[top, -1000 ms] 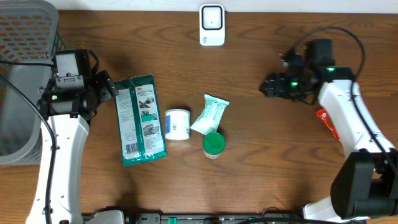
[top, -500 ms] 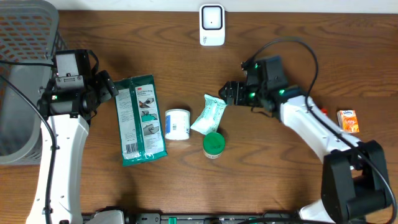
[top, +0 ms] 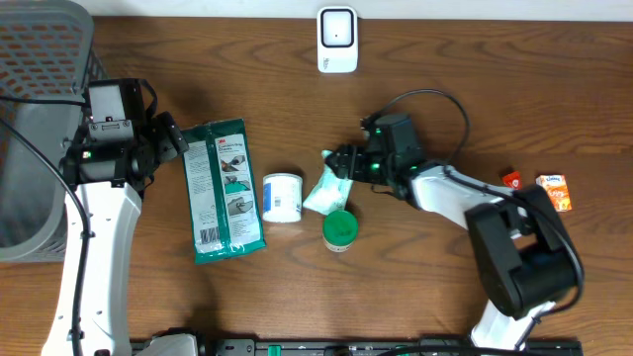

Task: Scan the item barcode
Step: 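Move the right gripper to the mint-green wipes pouch and grasp it, then lift the wipes pouch and pull it rightward, right gripper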

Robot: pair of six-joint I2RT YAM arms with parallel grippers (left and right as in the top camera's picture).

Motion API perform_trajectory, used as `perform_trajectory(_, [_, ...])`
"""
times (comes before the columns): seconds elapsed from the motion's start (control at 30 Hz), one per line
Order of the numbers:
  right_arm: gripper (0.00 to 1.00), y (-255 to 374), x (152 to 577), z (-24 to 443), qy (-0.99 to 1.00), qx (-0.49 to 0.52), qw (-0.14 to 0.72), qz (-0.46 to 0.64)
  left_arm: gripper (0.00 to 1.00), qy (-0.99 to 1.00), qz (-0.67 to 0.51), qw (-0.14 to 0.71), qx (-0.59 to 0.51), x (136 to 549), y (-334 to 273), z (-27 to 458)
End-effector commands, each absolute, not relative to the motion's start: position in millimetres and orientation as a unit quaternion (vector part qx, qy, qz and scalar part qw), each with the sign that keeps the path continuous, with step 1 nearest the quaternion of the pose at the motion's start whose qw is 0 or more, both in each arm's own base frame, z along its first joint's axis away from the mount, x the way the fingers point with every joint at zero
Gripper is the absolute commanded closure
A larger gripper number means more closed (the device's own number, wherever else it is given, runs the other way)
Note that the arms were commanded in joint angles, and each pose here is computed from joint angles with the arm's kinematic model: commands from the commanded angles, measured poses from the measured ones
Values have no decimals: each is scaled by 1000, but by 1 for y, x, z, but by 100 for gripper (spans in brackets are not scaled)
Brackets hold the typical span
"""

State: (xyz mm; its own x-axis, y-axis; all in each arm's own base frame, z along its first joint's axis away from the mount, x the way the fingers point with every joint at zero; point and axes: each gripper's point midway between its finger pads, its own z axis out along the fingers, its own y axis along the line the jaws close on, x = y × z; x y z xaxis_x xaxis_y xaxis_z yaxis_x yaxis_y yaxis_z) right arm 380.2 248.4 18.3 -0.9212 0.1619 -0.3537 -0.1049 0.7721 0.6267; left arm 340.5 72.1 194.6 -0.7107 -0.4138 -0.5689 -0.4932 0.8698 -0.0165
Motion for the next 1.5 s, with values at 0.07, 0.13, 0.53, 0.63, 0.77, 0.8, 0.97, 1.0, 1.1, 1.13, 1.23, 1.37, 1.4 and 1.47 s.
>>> perform_trajectory(0.07, [37,265,342,-29,936,16,119,332,4,917,71,301,-250,343,75,204])
perform_trajectory(0.13, [51,269,340,-28,935,12,118,335,4,917,71,301,-250,343,75,204])
perform_trajectory(0.53, [99,228,353,6,934,21,132,332,4,917,71,301,-250,343,75,204])
perform_trajectory(0.63, [99,202,362,25,934,32,154,319,4,917,71,301,-250,343,75,204])
perform_trajectory(0.77, [99,143,368,40,948,99,178,243,4,917,71,301,-250,343,75,204])
perform_trajectory(0.8, [99,130,367,41,951,113,180,225,4,917,71,301,-250,343,75,204])
perform_trajectory(0.97, [99,91,347,42,960,156,151,175,4,917,71,301,-250,343,75,204])
perform_trajectory(1.0, [99,88,342,39,962,161,140,170,4,917,71,301,-250,343,75,204])
perform_trajectory(1.1, [99,86,331,33,966,164,117,161,4,917,71,301,-250,343,75,204])
perform_trajectory(1.13, [99,87,329,31,967,163,114,160,4,917,71,301,-250,343,75,204])
perform_trajectory(1.23, [86,90,325,25,968,158,114,161,4,917,71,301,-250,343,75,204])
perform_trajectory(1.37, [30,89,312,16,970,160,94,155,4,917,71,301,-250,343,75,204])
perform_trajectory(1.4, [25,88,307,14,971,161,86,152,4,917,71,301,-250,343,75,204])
perform_trajectory(1.47, [19,85,297,10,974,161,67,145,4,917,71,301,-250,343,75,204])
